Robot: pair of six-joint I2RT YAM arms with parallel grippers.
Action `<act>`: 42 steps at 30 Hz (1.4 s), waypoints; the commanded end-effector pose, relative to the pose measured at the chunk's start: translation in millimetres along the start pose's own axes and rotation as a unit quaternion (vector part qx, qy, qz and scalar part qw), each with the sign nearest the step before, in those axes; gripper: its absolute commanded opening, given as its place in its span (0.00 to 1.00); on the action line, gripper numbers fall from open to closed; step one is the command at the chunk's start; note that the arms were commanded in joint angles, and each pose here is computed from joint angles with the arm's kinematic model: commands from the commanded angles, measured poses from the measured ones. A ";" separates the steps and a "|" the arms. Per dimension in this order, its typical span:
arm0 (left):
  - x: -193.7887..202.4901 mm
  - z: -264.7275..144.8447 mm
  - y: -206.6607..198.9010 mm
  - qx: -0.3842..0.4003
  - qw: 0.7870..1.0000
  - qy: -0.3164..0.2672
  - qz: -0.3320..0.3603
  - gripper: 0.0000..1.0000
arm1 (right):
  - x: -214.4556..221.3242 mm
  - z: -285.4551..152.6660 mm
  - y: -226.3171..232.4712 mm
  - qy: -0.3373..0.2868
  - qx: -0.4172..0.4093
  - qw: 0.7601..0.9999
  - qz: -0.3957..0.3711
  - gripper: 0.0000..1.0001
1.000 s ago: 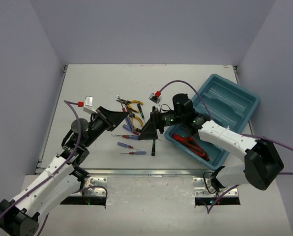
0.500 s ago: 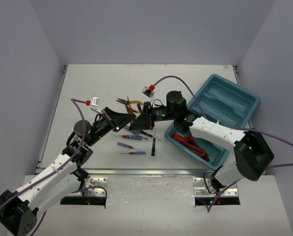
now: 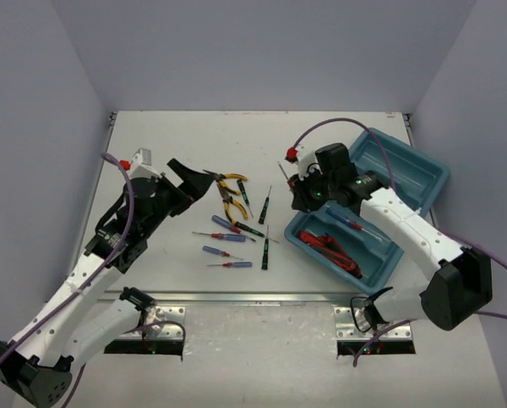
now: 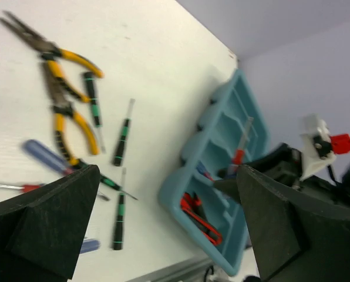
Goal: Sort the tools into containers
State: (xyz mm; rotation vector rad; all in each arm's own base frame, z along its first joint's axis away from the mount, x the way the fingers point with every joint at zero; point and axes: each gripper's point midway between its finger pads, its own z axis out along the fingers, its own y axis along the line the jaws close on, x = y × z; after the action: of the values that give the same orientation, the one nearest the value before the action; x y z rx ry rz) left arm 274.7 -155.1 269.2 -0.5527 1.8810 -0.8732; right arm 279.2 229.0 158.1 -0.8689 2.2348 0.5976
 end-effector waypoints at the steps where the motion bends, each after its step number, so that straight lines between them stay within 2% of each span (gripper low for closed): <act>1: 3.6 -10.5 61.4 -0.084 0.996 0.008 0.015 1.00 | 57.1 -55.7 -76.6 0.130 0.145 0.978 -0.073 0.00; 6: 36.0 -8.4 71.1 -0.063 0.994 0.079 0.046 1.00 | 108.7 -80.8 -116.9 0.231 0.223 0.940 -0.112 0.00; 9: 48.1 -15.4 80.3 -0.057 0.991 0.099 0.071 1.00 | 128.1 -91.0 -142.1 0.256 0.287 0.913 -0.139 0.00; 12: 52.8 -20.2 87.3 -0.055 0.989 0.102 0.088 1.00 | 125.7 -92.9 -153.1 0.244 0.302 0.915 -0.112 0.00; 15: 58.5 -25.3 90.3 -0.051 0.987 0.113 0.099 1.00 | 138.8 -92.0 -163.0 0.279 0.310 0.903 -0.105 0.00; 16: 59.0 -26.5 90.1 -0.049 0.987 0.115 0.103 1.00 | 140.7 -92.4 -165.5 0.286 0.315 0.899 -0.103 0.05; 17: 58.9 -27.2 90.8 -0.049 0.987 0.114 0.106 1.00 | 140.1 -91.1 -165.8 0.285 0.313 0.900 -0.101 0.18; 19: 57.0 -30.2 92.1 -0.052 0.987 0.109 0.109 1.00 | 139.0 -90.6 -168.3 0.289 0.318 0.898 -0.093 0.35; 24: 57.2 -30.5 93.0 -0.054 0.988 0.105 0.101 1.00 | 131.2 -97.6 -166.6 0.286 0.323 0.898 -0.085 0.62; 25: 58.7 -29.3 93.3 -0.054 0.988 0.109 0.099 1.00 | 125.2 -101.6 -165.6 0.276 0.327 0.900 -0.082 0.70; 28: 58.5 -26.6 95.9 -0.065 0.986 0.113 0.101 1.00 | 108.2 -106.4 -161.0 0.242 0.329 0.910 -0.070 0.75; 30: 52.4 -27.2 94.4 -0.073 0.986 0.107 0.107 1.00 | 83.7 -112.3 -150.1 0.189 0.321 0.927 -0.043 0.84; 32: 42.1 -31.0 86.0 -0.073 0.986 0.097 0.113 1.00 | 49.8 -114.5 -133.1 0.122 0.294 0.948 -0.004 0.99; 34: 29.5 -34.9 77.4 -0.071 0.985 0.082 0.132 1.00 | 16.5 -123.6 -117.9 0.056 0.279 0.958 0.026 0.99; 36: 9.6 -40.7 69.9 -0.085 0.984 0.056 0.147 1.00 | -15.5 -134.8 -106.5 -0.007 0.274 0.959 0.069 0.99; 39: -17.9 -48.2 69.9 -0.116 0.976 0.012 0.184 1.00 | -72.7 -140.5 -75.2 -0.152 0.197 0.965 0.085 0.99; 41: -27.2 -50.1 72.5 -0.132 0.971 -0.002 0.199 1.00 | -78.5 -139.6 -36.9 -0.210 0.103 0.966 0.111 0.99; 42: -28.4 -50.0 73.7 -0.136 0.970 -0.005 0.199 1.00 | -66.9 -137.0 -33.9 -0.206 0.100 0.966 0.119 0.99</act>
State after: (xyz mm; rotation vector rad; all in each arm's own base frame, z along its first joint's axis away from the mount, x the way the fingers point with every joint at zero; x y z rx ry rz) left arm 236.9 -95.2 232.1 -0.3266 2.0662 -0.5063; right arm 312.7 103.5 275.9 -0.4037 2.0887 0.1852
